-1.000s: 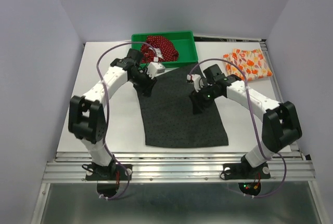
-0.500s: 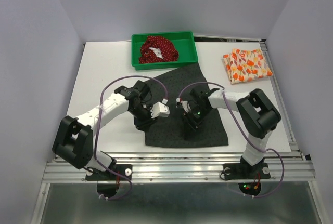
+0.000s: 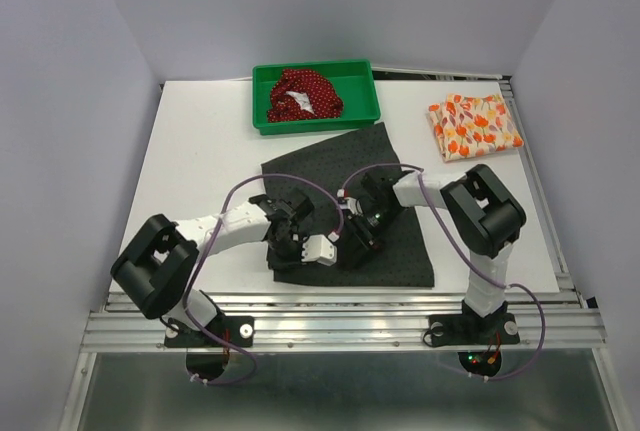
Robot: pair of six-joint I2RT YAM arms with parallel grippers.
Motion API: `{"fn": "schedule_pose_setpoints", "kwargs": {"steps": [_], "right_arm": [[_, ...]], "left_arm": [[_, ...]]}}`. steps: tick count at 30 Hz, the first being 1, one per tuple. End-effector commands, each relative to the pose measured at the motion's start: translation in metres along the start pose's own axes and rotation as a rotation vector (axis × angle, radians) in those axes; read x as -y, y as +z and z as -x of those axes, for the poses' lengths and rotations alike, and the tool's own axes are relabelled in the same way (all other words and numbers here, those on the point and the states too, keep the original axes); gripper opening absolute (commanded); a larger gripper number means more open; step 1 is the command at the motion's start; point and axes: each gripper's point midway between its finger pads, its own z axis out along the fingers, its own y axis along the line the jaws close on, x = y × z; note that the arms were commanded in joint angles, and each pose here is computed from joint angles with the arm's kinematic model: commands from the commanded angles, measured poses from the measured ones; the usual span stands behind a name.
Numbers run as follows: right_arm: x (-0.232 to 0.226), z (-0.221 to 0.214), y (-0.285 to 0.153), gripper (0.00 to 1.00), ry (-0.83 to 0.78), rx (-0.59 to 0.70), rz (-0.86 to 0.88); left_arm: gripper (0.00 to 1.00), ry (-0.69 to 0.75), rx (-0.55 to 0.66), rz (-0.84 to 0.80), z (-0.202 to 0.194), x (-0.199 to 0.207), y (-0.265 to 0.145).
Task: Fold and stack the skirts
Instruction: Flatten the skirt out
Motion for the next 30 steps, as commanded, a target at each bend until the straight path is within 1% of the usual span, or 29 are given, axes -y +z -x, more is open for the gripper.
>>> {"fn": "schedule_pose_setpoints", "kwargs": {"steps": [1, 4, 5, 8, 9, 10, 11, 12, 13, 14, 15, 16, 17, 18, 19, 20, 22, 23, 24, 25, 27, 28, 30], "right_arm": [[0.008, 0.027, -0.028, 0.62, -0.11, 0.095, -0.135], [0.0, 0.044, -0.061, 0.64, -0.158, 0.15, -0.174], [0.0, 0.061, -0.085, 0.66, -0.19, 0.203, -0.219], [0.003, 0.086, -0.12, 0.66, -0.228, 0.276, -0.295], [0.012, 0.096, -0.135, 0.66, -0.242, 0.303, -0.352], [0.012, 0.112, -0.145, 0.66, -0.281, 0.325, -0.387], [0.022, 0.121, -0.156, 0.66, -0.302, 0.341, -0.451], [0.028, 0.134, -0.162, 0.66, -0.317, 0.355, -0.485], [0.035, 0.14, -0.164, 0.66, -0.326, 0.36, -0.514], [0.043, 0.149, -0.167, 0.65, -0.344, 0.37, -0.552], [0.053, 0.154, -0.165, 0.65, -0.337, 0.362, -0.562], [0.062, 0.159, -0.165, 0.65, -0.336, 0.364, -0.588], [0.068, 0.161, -0.163, 0.65, -0.331, 0.36, -0.598], [0.075, 0.161, -0.16, 0.64, -0.322, 0.351, -0.604], [0.081, 0.161, -0.158, 0.64, -0.312, 0.345, -0.614], [0.094, 0.157, -0.153, 0.64, -0.296, 0.328, -0.632], [0.106, 0.149, -0.148, 0.63, -0.287, 0.308, -0.652], [0.118, 0.137, -0.142, 0.62, -0.276, 0.277, -0.672], [0.122, 0.13, -0.14, 0.63, -0.278, 0.262, -0.679], [0.125, 0.123, -0.137, 0.63, -0.285, 0.243, -0.68], [0.129, 0.105, -0.129, 0.62, -0.281, 0.209, -0.669], [0.131, 0.087, -0.122, 0.62, -0.265, 0.18, -0.656], [0.122, 0.07, -0.108, 0.62, -0.292, 0.139, -0.62]], "left_arm": [[0.32, 0.012, -0.066, 0.044, -0.018, -0.005, 0.002], [0.32, 0.045, -0.056, 0.056, -0.017, -0.003, -0.008], [0.32, 0.056, -0.044, 0.065, -0.015, -0.004, -0.013], [0.34, 0.094, 0.002, 0.127, -0.002, -0.013, -0.039], [0.34, 0.106, 0.034, 0.161, 0.01, -0.021, -0.052], [0.34, 0.11, 0.052, 0.174, 0.015, -0.022, -0.062], [0.34, 0.098, 0.08, 0.191, 0.02, -0.028, -0.07], [0.34, 0.091, 0.119, 0.228, 0.033, -0.04, -0.085], [0.34, 0.077, 0.14, 0.237, 0.038, -0.045, -0.091], [0.34, 0.042, 0.192, 0.253, 0.047, -0.057, -0.105], [0.34, 0.011, 0.201, 0.244, 0.049, -0.065, -0.105], [0.34, -0.06, 0.228, 0.246, 0.046, -0.075, -0.109], [0.34, -0.101, 0.244, 0.254, 0.047, -0.085, -0.111], [0.34, -0.139, 0.268, 0.279, 0.049, -0.098, -0.118], [0.34, -0.179, 0.279, 0.281, 0.048, -0.112, -0.114], [0.34, -0.264, 0.307, 0.3, 0.043, -0.126, -0.118], [0.34, -0.335, 0.343, 0.331, 0.041, -0.151, -0.118], [0.34, -0.367, 0.366, 0.336, 0.039, -0.159, -0.119], [0.34, -0.415, 0.396, 0.384, 0.033, -0.18, -0.127], [0.34, -0.477, 0.415, 0.391, 0.03, -0.187, -0.13], [0.35, -0.54, 0.437, 0.425, 0.022, -0.205, -0.14], [0.35, -0.58, 0.451, 0.459, 0.014, -0.222, -0.149], [0.37, -0.614, 0.469, 0.485, 0.009, -0.24, -0.161]]}}
